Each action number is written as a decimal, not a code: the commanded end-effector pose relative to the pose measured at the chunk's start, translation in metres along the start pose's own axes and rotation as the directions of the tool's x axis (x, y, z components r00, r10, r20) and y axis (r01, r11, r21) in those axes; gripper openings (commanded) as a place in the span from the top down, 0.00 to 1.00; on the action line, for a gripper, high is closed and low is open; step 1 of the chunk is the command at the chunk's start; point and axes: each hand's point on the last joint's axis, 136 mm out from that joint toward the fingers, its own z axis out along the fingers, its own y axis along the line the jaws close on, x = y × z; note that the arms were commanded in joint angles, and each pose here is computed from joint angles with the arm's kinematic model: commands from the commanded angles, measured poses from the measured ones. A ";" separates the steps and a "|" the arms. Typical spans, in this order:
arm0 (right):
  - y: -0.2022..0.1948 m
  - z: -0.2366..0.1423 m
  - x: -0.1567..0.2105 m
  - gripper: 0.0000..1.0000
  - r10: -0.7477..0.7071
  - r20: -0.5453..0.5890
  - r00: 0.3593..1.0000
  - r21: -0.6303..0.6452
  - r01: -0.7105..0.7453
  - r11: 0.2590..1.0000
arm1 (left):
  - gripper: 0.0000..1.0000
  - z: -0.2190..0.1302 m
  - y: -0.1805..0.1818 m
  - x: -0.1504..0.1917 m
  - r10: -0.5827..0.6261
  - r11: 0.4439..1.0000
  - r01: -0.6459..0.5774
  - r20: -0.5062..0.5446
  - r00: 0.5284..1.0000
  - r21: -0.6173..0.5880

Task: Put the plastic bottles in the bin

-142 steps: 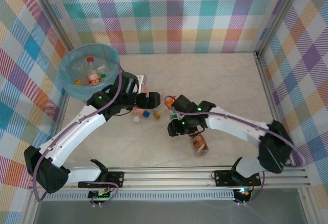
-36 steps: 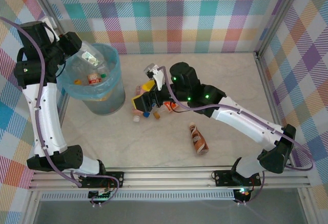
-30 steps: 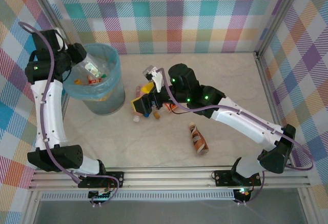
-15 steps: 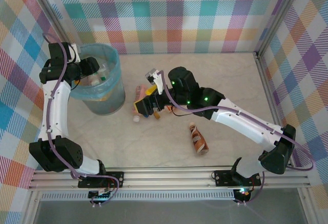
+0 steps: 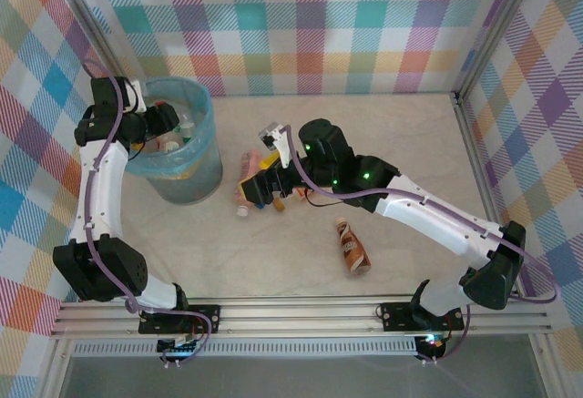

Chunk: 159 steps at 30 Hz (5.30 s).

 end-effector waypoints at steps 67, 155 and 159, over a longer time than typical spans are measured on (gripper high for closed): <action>-0.137 -0.103 0.242 0.46 0.487 -0.194 0.852 0.610 -0.284 0.740 | 0.34 -0.023 -0.273 0.207 0.382 0.853 -0.231 -0.256 0.888 0.468; -0.006 -0.027 0.003 0.00 0.035 0.001 0.999 0.048 -0.035 0.998 | 1.00 -0.087 -0.050 -0.037 0.069 0.996 -0.054 0.224 0.972 -0.069; -0.012 -0.029 0.011 0.00 0.053 -0.008 0.999 0.083 -0.053 0.995 | 1.00 -0.063 -0.038 -0.026 0.078 0.993 -0.060 0.185 0.980 -0.098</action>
